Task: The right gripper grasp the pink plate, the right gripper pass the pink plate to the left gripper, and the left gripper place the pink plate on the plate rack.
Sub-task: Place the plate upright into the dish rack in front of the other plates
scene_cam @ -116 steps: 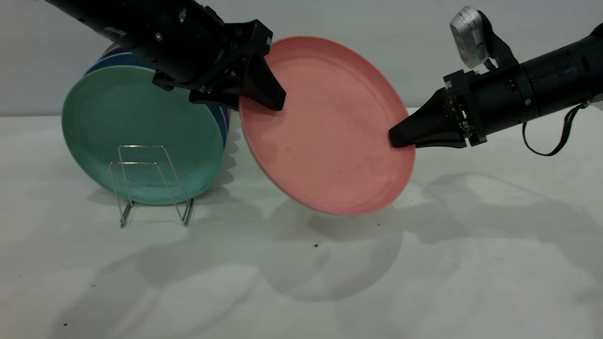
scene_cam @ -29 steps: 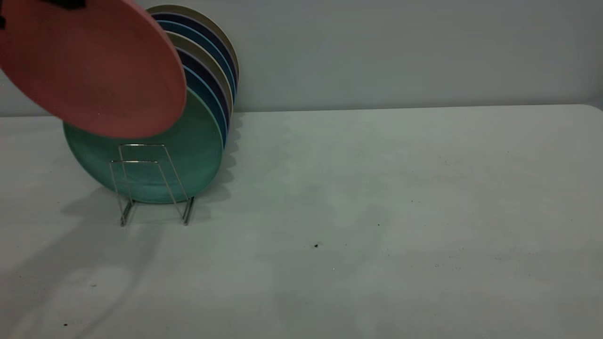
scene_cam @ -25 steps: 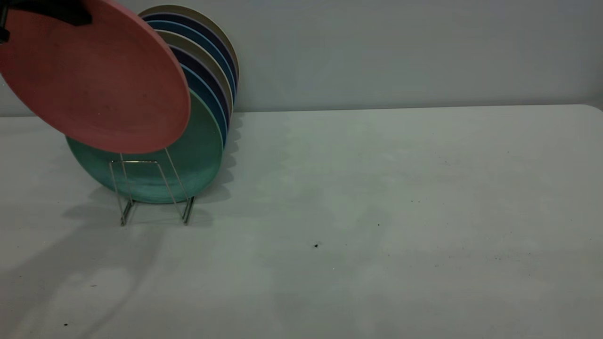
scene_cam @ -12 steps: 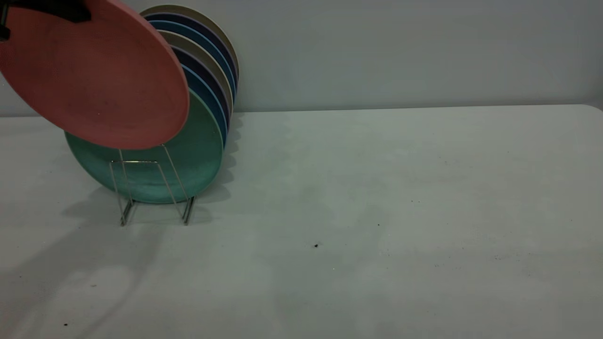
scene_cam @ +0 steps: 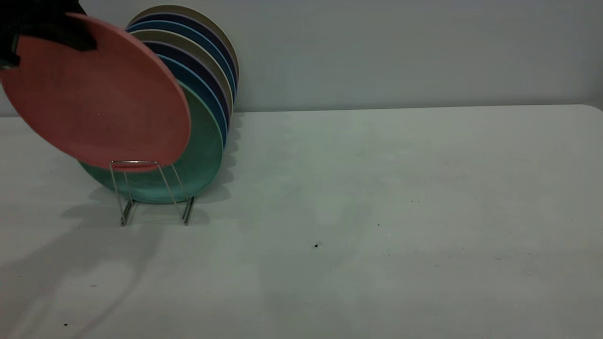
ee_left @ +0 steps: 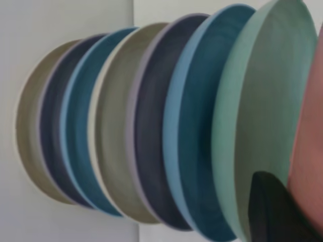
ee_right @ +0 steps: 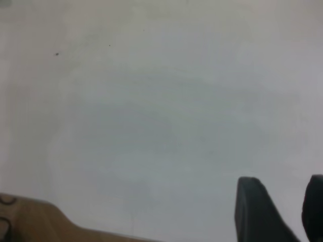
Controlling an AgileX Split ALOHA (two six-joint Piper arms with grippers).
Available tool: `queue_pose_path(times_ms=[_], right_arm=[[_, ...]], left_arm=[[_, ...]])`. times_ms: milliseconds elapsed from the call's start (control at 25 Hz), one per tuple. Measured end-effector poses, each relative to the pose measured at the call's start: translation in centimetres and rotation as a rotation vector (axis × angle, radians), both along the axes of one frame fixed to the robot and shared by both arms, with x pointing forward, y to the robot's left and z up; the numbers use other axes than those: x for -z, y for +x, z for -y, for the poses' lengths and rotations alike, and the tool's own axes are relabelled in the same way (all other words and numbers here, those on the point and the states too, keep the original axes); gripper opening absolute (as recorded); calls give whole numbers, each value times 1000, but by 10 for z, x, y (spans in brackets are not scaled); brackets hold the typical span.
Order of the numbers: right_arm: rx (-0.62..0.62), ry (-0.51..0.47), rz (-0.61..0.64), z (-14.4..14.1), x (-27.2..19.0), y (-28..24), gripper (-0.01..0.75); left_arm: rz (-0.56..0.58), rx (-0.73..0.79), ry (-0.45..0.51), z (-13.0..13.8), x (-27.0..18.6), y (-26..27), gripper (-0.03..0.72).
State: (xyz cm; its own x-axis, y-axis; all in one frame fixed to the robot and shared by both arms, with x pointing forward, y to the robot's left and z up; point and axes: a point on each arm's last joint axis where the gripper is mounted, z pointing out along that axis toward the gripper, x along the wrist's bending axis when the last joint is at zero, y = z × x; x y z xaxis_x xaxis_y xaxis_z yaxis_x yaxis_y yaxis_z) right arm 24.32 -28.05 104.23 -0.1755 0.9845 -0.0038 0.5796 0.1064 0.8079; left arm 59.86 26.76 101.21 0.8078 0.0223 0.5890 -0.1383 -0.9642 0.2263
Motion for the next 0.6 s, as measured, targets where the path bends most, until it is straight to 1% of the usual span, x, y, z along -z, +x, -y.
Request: queue_pose_path(times_ms=[240,360,440,600], right_arm=[[20,-5,-3,2,0,0,239],[22,-6,-3,2,0,0,239],[24,-4,-3,2,0,0,239],[24,-3,-3,2,0,0,239]], left_arm=[[-29,1,-1,0,10,3,98],[-42,-2,-4,0,13,3,122],[-64,-9,-14,1,17,4,155],[-89,-36,-34,1,21,4,260]])
